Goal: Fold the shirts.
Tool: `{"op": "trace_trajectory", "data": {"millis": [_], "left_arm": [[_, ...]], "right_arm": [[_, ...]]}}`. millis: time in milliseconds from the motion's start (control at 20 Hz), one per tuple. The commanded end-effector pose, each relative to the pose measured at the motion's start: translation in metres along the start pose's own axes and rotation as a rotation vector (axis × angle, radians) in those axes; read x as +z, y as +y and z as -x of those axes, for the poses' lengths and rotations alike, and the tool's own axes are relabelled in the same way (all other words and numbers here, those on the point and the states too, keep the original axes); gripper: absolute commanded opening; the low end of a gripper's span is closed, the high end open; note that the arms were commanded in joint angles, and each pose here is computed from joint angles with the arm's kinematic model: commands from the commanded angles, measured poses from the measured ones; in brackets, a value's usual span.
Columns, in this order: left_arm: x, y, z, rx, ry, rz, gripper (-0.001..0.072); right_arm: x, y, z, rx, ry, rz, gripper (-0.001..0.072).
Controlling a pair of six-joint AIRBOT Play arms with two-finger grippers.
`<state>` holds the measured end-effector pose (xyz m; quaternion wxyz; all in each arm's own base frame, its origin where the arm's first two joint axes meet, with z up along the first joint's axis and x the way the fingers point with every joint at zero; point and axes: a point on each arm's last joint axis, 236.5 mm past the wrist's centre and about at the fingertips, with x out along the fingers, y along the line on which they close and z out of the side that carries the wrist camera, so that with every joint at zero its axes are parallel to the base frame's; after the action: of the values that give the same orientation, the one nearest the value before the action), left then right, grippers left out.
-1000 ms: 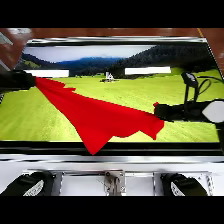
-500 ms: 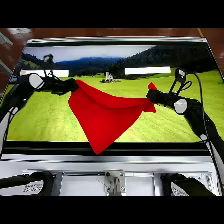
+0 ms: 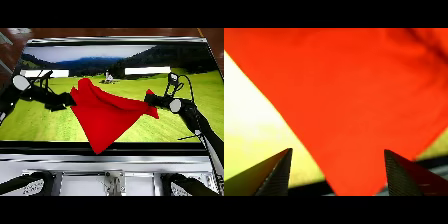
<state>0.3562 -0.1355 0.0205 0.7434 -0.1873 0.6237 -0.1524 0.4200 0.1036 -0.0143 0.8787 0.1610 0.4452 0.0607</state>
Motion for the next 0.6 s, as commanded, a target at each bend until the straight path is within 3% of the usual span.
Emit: {"op": "trace_trajectory", "data": {"millis": [0,200,550], "left_arm": [[-0.095,-0.009,-0.028,-0.079,0.162,0.089,0.0710],[-0.159,-0.022,-0.094,-0.173,0.190,0.254,0.0709],[-0.189,-0.032,-0.142,-0.119,0.226,0.245,0.0709]], "right_arm": [[-0.025,-0.003,0.000,-0.006,0.107,0.095,0.0070],[-0.045,-0.005,0.003,-0.007,0.193,0.124,0.0070],[-0.053,-0.005,0.005,-0.007,0.228,0.121,0.0070]]}}
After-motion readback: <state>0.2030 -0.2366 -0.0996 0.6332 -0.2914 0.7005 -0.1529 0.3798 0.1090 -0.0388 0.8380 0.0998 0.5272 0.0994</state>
